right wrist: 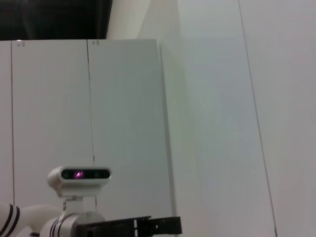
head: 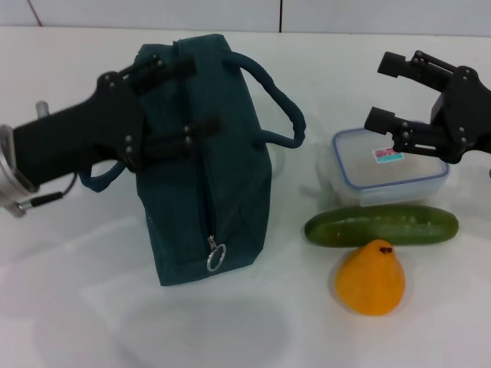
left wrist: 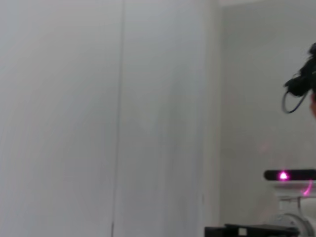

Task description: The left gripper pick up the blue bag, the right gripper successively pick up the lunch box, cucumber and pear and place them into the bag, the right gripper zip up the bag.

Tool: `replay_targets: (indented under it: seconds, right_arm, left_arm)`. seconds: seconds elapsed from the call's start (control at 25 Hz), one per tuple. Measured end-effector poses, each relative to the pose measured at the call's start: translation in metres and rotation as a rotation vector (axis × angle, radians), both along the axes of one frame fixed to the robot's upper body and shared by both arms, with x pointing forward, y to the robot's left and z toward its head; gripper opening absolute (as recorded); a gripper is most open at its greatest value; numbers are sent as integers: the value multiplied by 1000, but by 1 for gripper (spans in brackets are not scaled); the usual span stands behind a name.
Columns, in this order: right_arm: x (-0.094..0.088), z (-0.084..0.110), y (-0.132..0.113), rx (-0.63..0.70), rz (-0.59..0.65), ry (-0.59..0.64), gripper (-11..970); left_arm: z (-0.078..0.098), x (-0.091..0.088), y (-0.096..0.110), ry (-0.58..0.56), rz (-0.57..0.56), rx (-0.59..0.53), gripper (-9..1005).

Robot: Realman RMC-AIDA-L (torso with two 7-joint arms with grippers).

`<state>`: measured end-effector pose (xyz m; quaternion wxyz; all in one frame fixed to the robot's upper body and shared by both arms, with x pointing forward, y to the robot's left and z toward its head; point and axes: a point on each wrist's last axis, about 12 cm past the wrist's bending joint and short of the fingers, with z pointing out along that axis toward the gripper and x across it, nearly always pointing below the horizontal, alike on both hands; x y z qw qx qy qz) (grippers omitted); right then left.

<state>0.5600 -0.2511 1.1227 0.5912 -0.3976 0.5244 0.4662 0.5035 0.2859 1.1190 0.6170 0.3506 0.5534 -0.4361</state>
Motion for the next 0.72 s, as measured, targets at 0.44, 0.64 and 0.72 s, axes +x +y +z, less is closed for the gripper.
replay_targets:
  seconds: [0.44, 0.64, 0.72]
  right_arm:
    - [3, 2, -1, -3, -2, -5, 857]
    - [4, 4, 0, 0, -1, -8, 857]
    - [5, 4, 0, -1, -1, -8, 857]
  left_arm:
    - [28, 3, 26, 129, 123, 123, 824]
    - [29, -2, 35, 172, 176, 133, 815]
    - [27, -2, 37, 194, 192, 135, 811]
